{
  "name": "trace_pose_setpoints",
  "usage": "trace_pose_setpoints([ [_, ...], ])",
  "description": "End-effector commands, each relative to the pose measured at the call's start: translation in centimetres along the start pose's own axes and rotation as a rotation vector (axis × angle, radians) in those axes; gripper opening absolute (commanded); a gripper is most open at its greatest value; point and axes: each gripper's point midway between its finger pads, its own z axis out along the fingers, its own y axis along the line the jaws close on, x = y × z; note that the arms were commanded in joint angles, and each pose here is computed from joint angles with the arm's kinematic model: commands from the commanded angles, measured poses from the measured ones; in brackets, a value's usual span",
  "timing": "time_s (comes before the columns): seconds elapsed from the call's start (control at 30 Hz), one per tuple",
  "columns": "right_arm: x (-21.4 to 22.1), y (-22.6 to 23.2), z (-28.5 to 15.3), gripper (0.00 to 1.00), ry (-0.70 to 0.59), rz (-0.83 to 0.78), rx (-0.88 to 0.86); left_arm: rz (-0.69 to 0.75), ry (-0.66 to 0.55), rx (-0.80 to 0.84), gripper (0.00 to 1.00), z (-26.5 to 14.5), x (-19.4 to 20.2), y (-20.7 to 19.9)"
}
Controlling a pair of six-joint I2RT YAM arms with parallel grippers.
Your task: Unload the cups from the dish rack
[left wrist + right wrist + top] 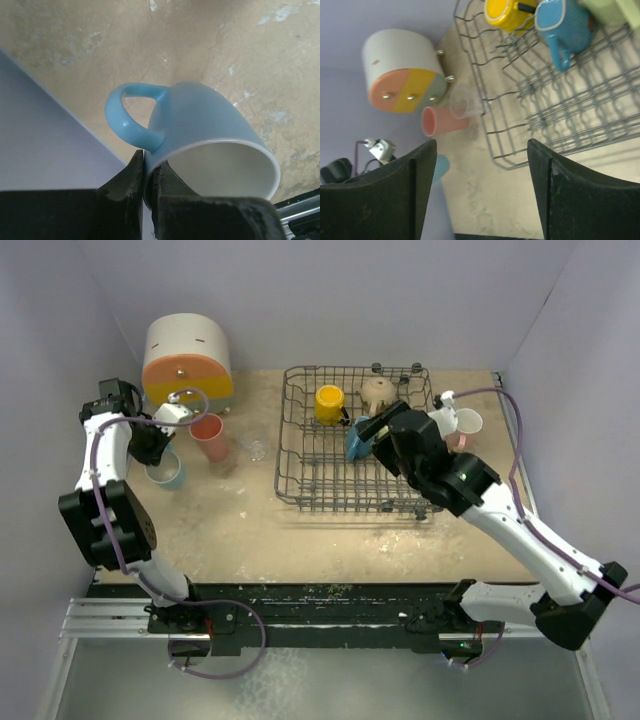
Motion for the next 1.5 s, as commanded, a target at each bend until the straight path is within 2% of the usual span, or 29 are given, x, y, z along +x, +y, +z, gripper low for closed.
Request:
trace_pose_setpoints([
  [0.0, -1.3, 0.3, 2.1, 0.79, 0.017, -0.227, 0.064, -0.105, 0.026, -0.050, 0.00, 1.4, -0.7, 3.1],
  [0.17, -2.2, -2.7, 6.0, 0.87, 0.031, -0.422, 0.252, -0.178, 0.011, -0.018, 0.00, 4.1, -1.7, 4.7],
  [0.3, -3.7, -5.6, 8.2, 0.91, 0.035, -0.512, 0.364, -0.211, 0.002, -0.005, 0.00, 6.2, -2.3, 5.8],
  [0.47, -4.4, -9.0, 10.0, 0.92, 0.073, -0.598, 0.438, -0.242, 0.019, 0.032, 0.00, 8.4, -1.9, 5.8],
  [0.63, -3.7, -12.0, 11.8, 0.88, 0.129, -0.668, 0.505, -0.253, 0.023, 0.036, 0.02, 9.4, -1.7, 5.8],
  [0.67, -3.5, -12.6, 12.2, 0.88, 0.139, -0.679, 0.518, -0.253, 0.027, 0.032, 0.09, 9.5, -1.6, 5.8],
  [0.73, -3.3, -13.3, 12.9, 0.88, 0.160, -0.697, 0.529, -0.249, 0.030, 0.020, 0.36, 9.3, -1.5, 6.0],
  [0.9, -2.3, -14.0, 14.8, 0.86, 0.205, -0.758, 0.516, -0.221, -0.009, -0.017, 0.52, 7.2, -2.5, 6.5],
  [0.97, -2.0, -14.2, 15.4, 0.86, 0.226, -0.780, 0.512, -0.211, -0.035, -0.042, 0.63, 5.6, -3.2, 6.8],
  [1.03, -1.8, -14.5, 15.9, 0.86, 0.237, -0.793, 0.512, -0.202, -0.070, -0.058, 0.69, 3.8, -4.0, 6.7],
  [1.07, -1.7, -14.7, 16.2, 0.86, 0.244, -0.801, 0.505, -0.200, -0.093, -0.059, 0.74, 2.9, -4.5, 6.4],
  [1.1, -1.7, -14.9, 16.4, 0.86, 0.245, -0.802, 0.503, -0.198, -0.119, -0.057, 0.89, 1.9, -4.9, 6.0],
  [1.13, -1.8, -15.2, 16.7, 0.85, 0.245, -0.805, 0.506, -0.199, -0.155, -0.054, 0.94, 0.9, -5.6, 5.6],
  [1.2, -2.1, -15.7, 17.2, 0.83, 0.249, -0.801, 0.503, -0.196, -0.208, -0.049, 1.00, -1.1, -6.6, 4.7],
  [1.47, -2.7, -17.1, 18.8, 0.82, 0.256, -0.810, 0.448, -0.173, -0.420, 0.027, 0.99, -9.5, -10.6, 0.4],
])
